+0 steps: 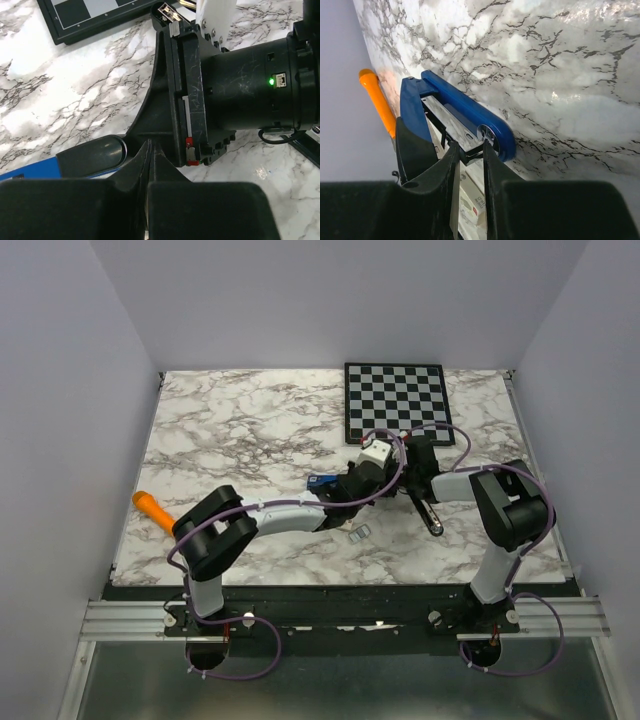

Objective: Load the staples into the stapler

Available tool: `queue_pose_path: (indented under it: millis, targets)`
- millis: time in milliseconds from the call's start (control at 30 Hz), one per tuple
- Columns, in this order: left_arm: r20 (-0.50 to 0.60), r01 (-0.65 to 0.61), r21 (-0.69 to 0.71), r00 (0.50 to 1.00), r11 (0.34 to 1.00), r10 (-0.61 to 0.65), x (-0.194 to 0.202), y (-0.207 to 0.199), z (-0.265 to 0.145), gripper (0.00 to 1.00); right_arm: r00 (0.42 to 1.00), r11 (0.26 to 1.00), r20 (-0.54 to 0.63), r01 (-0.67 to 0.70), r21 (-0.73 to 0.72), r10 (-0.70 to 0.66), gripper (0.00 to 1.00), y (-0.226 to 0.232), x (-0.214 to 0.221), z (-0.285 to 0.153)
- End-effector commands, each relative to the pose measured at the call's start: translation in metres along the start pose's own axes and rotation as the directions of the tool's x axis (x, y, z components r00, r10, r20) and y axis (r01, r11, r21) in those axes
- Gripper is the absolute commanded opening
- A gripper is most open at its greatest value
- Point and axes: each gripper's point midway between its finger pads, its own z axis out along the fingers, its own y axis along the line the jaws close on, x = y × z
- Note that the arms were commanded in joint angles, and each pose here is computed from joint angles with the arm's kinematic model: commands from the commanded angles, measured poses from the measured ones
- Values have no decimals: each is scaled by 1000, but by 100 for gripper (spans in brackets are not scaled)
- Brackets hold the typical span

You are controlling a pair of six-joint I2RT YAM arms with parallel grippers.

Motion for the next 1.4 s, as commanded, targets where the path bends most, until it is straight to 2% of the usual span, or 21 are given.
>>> queue_pose_path:
  millis: [0, 167, 200, 267, 300, 367, 400, 467, 500, 533, 600, 633, 767, 967, 1067, 1100, 1167, 1200, 1267, 1300, 1367]
  targets:
    - [-108, 53, 207, 994, 977, -32, 27, -52, -7, 6, 997, 996, 13, 79, -48, -78, 14, 15, -7, 6]
    - [-46, 25, 208, 999, 978, -15, 0, -32, -16, 17, 995, 994, 6, 97, -48, -96, 15, 15, -7, 6]
    - [-36, 6, 248, 999, 969, 3, -5, -31, -19, 24, 995, 994, 1, 98, -46, -98, 15, 14, -6, 5]
    - [-12, 2, 272, 1000, 962, 1, -19, -3, -22, 35, 993, 992, -2, 114, -52, -114, 15, 16, -7, 5]
    - [-4, -37, 291, 999, 956, 40, -21, 9, -23, 44, 993, 992, -12, 114, -51, -115, 15, 16, -6, 5]
    - [10, -77, 368, 997, 927, 78, -27, 18, -34, 57, 991, 990, -15, 129, -53, -130, 15, 18, -7, 5]
    - [10, -139, 361, 989, 922, 146, -26, 43, -31, 71, 991, 990, -24, 128, -51, -130, 15, 18, -6, 5]
    - [17, -222, 406, 972, 887, 236, -25, 52, -37, 82, 990, 989, -36, 137, -50, -138, 15, 18, -5, 6]
    - [-32, -248, 423, 957, 872, 288, -11, 61, -39, 87, 989, 989, -43, 138, -49, -140, 15, 19, -6, 6]
    - [-15, -334, 440, 925, 833, 379, -9, 65, -36, 87, 987, 987, -46, 149, -53, -151, 15, 21, -7, 6]
    - [-67, -360, 505, 890, 784, 451, 12, 66, -40, 87, 986, 986, -56, 155, -56, -158, 15, 22, -7, 7]
    - [-60, -394, 524, 867, 755, 495, 15, 68, -37, 88, 984, 985, -61, 162, -55, -165, 15, 21, -7, 7]
    - [-86, -373, 624, 840, 686, 535, 29, 61, -34, 88, 982, 984, -71, 172, -52, -175, 15, 21, -6, 7]
    - [-116, -383, 615, 821, 689, 559, 27, 63, -12, 81, 979, 983, -92, 176, -51, -180, 15, 20, -4, 7]
    - [-115, -406, 613, 803, 678, 585, 26, 66, -3, 70, 977, 982, -96, 183, -56, -188, 15, 21, -4, 7]
    - [-129, -402, 619, 795, 675, 593, 30, 67, -3, 63, 977, 982, -99, 182, -53, -187, 15, 21, -4, 6]
    - [-132, -399, 629, 791, 667, 597, 31, 65, 2, 58, 976, 981, -99, 189, -52, -193, 15, 21, -4, 6]
    - [-133, -400, 628, 790, 667, 599, 31, 65, 3, 47, 976, 981, -102, 189, -52, -193, 15, 22, -4, 6]
    - [-139, -405, 624, 784, 668, 605, 35, 68, 4, 37, 975, 980, -104, 190, -55, -195, 15, 22, -3, 6]
    - [-136, -407, 623, 784, 668, 605, 34, 69, 4, 23, 975, 980, -104, 190, -55, -195, 15, 22, -3, 5]
    - [-141, -407, 622, 782, 669, 607, 36, 75, 2, 12, 976, 981, -105, 187, -53, -192, 15, 21, -2, 5]
